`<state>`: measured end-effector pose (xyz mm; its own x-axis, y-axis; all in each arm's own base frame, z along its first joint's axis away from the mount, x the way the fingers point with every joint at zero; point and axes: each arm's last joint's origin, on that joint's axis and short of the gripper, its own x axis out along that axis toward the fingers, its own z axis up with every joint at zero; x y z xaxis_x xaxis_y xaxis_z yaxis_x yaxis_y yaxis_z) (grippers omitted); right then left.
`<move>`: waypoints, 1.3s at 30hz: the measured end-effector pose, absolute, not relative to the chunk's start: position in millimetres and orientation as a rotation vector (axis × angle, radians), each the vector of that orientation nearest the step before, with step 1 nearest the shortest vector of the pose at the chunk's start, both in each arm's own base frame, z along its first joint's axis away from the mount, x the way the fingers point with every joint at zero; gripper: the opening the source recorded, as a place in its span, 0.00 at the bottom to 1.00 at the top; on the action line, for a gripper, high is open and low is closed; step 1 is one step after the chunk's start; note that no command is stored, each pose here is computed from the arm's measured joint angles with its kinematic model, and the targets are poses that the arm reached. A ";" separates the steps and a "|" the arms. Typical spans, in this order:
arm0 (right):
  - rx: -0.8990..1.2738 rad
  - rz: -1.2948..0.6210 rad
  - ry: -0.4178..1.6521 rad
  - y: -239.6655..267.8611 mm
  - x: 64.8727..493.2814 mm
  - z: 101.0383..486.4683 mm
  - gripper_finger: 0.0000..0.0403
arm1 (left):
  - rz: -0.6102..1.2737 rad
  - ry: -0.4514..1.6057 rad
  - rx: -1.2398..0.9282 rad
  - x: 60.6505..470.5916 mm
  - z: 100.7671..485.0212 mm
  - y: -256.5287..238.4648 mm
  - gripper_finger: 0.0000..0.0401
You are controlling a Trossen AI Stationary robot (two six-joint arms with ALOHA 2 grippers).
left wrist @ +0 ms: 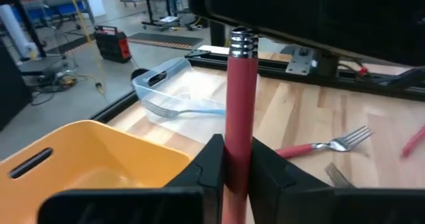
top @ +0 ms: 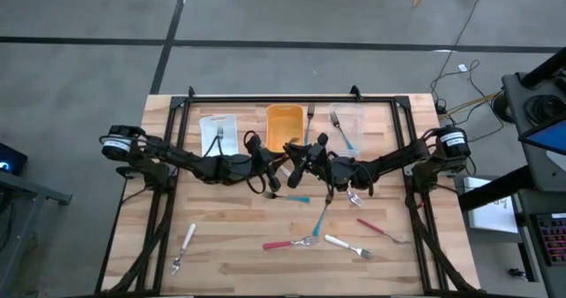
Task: Sort silverware by color (type)
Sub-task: Put the pink fork into the yellow bin
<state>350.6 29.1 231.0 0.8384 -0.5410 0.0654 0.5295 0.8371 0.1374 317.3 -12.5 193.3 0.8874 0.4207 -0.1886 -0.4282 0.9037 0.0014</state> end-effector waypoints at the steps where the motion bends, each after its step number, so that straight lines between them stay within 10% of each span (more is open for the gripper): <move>1: 0.115 -0.567 -0.103 29.1 350.4 231.3 0.11 | 0.441 0.184 -0.050 317.4 193.5 -12.5 0.05; 16: 0.011 -0.602 -0.079 26.9 333.1 261.1 0.39 | 0.484 0.054 -0.109 318.0 205.9 -11.2 0.04; 27: -0.006 -0.596 0.014 25.3 320.7 268.9 0.37 | 0.378 -0.011 -0.169 317.4 216.9 -8.2 0.04; 39: 0.111 -0.147 0.017 11.5 289.2 307.6 0.35 | -0.009 -0.036 -0.194 311.8 235.2 5.4 0.04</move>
